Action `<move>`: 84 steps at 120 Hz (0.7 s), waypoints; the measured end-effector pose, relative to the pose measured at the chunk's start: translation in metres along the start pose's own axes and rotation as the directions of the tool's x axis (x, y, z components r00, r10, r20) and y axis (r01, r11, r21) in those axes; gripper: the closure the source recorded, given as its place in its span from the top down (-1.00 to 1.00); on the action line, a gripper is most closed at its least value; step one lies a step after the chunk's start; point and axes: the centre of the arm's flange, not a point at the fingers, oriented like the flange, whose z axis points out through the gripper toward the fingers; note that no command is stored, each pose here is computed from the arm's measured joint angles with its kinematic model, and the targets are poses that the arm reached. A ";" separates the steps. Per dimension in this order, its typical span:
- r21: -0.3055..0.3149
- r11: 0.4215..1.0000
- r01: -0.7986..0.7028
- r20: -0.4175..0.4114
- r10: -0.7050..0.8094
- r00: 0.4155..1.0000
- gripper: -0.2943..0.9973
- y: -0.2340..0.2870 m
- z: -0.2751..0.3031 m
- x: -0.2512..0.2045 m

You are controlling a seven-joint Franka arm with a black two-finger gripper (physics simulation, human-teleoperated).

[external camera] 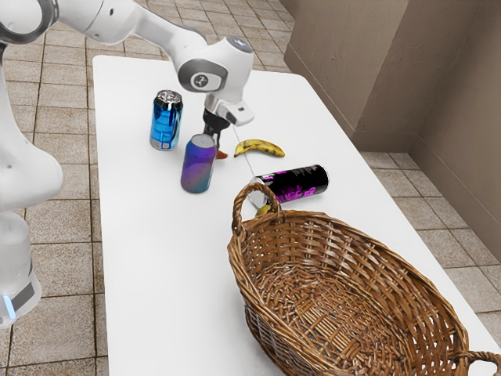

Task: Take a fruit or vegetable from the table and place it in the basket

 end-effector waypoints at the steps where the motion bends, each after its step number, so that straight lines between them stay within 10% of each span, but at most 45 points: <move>1: 0.000 1.000 0.000 0.000 0.000 1.000 -0.27 0.000 0.000 0.000; 60: 0.075 0.997 0.010 -0.125 -0.001 0.992 -0.28 -0.011 -0.119 0.036; 84: 0.116 0.986 -0.118 -0.153 0.135 0.979 -0.29 0.066 -0.194 0.052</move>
